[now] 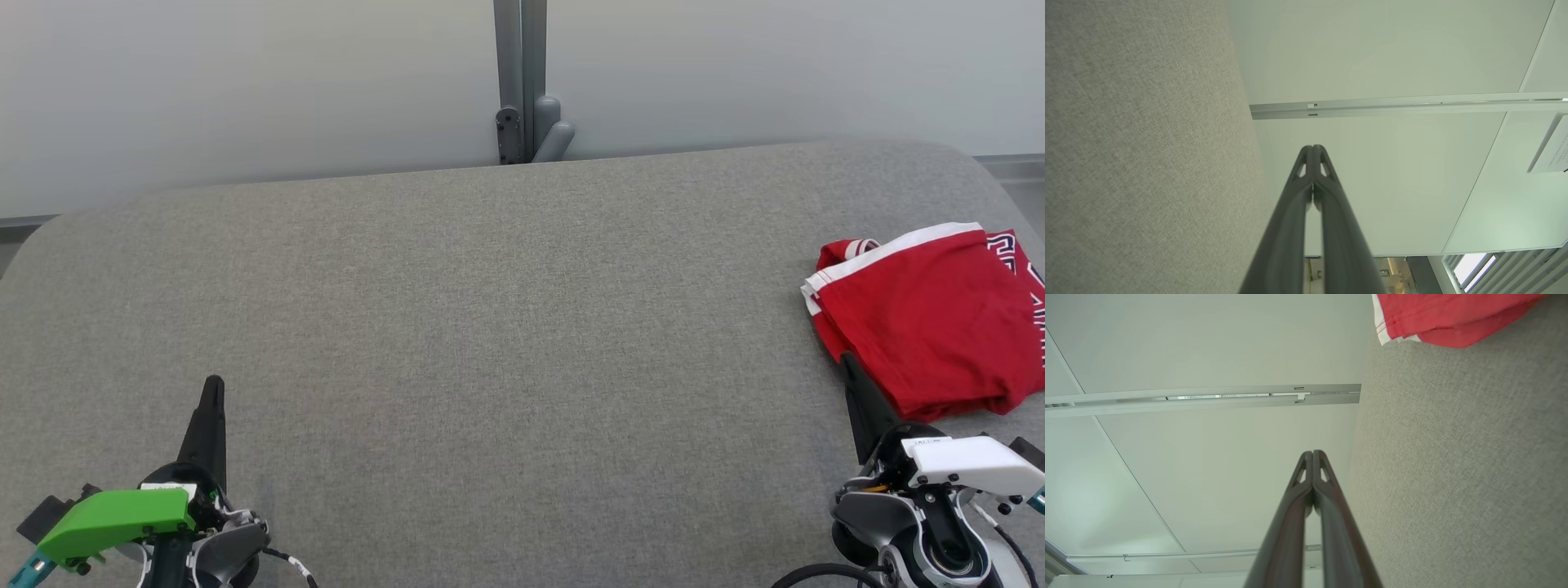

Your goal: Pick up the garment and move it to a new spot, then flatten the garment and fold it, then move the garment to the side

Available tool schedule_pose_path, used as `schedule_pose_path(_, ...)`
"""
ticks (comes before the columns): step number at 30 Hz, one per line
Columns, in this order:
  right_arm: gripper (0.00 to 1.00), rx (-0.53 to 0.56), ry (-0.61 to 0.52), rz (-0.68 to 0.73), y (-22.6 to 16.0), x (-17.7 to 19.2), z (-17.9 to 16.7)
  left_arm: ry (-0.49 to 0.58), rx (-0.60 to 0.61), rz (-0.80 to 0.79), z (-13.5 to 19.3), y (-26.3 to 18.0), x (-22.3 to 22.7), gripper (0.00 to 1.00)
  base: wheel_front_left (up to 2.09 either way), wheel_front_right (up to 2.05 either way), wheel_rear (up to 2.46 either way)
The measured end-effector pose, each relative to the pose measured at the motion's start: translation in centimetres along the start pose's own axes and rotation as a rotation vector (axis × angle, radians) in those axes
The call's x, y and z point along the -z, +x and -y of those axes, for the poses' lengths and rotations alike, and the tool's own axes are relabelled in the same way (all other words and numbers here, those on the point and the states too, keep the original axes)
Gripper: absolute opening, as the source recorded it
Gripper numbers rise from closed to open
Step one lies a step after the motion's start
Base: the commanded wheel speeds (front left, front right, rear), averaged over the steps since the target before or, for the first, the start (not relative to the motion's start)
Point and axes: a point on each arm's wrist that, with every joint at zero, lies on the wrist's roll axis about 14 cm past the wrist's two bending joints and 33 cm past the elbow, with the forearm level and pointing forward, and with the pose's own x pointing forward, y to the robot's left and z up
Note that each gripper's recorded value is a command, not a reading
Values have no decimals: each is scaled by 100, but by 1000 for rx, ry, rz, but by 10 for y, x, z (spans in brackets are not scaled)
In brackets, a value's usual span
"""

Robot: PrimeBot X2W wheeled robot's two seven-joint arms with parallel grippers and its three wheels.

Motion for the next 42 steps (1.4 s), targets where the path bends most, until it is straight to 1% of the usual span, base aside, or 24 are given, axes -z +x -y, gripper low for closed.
schedule_pose_path(42, 0, 0, 0, 0, 0, 0, 0, -1, 0, -1, 0, 0, 0, 0, 0, 0, 0)
